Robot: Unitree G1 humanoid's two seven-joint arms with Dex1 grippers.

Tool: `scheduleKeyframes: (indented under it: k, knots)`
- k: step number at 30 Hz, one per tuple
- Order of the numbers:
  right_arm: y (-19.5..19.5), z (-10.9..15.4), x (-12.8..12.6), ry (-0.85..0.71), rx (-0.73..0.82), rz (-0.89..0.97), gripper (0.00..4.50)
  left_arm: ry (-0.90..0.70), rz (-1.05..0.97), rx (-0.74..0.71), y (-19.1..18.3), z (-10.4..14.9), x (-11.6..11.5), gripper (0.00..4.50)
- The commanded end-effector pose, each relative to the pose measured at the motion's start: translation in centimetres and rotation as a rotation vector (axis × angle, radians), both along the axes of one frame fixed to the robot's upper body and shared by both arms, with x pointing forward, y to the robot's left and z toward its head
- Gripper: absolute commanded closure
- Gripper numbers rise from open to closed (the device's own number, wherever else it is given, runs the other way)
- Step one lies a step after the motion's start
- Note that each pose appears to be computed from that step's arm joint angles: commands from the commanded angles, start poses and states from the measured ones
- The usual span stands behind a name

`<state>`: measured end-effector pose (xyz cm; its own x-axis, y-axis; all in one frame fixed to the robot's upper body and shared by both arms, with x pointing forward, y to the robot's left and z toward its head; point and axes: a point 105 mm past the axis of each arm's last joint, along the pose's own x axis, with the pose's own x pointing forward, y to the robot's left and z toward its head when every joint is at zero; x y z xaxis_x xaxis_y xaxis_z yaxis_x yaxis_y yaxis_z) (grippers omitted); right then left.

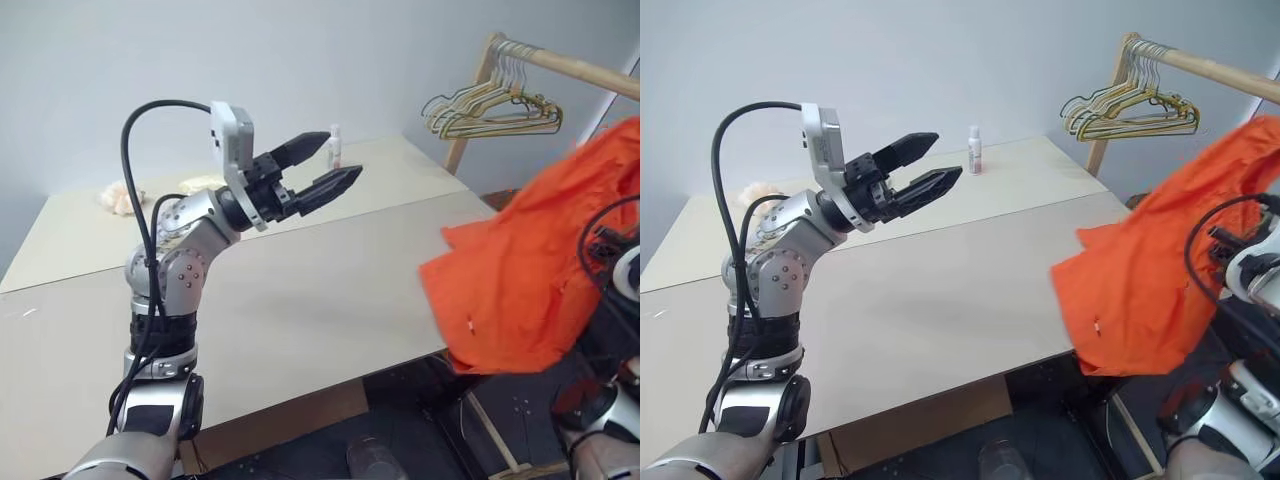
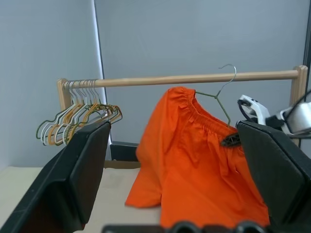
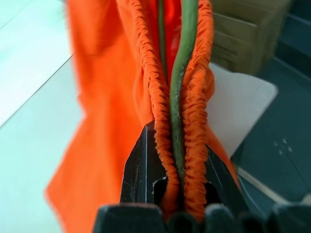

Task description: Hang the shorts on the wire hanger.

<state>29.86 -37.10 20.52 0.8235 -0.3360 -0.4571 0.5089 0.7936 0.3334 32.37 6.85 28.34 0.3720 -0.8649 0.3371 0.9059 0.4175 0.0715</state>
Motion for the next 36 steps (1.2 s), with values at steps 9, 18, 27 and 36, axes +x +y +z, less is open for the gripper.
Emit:
scheduleKeyframes:
  k: [9,18,27,36]
  knots:
    - [-3.7,4.7,-0.3,-0.055,0.323,-0.255,4.41,-0.051,0.002,0.015,0.0,0.7,-0.9,0.01]
    - [-5.3,0.9,-2.1,0.074,0.406,-0.395,4.41,-0.054,0.003,0.031,0.0,0.6,-1.1,0.01]
    - [-7.1,1.3,-2.6,0.030,0.396,-0.431,4.41,-0.054,0.000,0.037,-0.1,0.6,-1.0,0.01]
    - [-6.9,0.5,-2.7,0.069,0.409,-0.460,4.41,-0.056,-0.001,0.041,-0.2,0.5,-1.2,0.01]
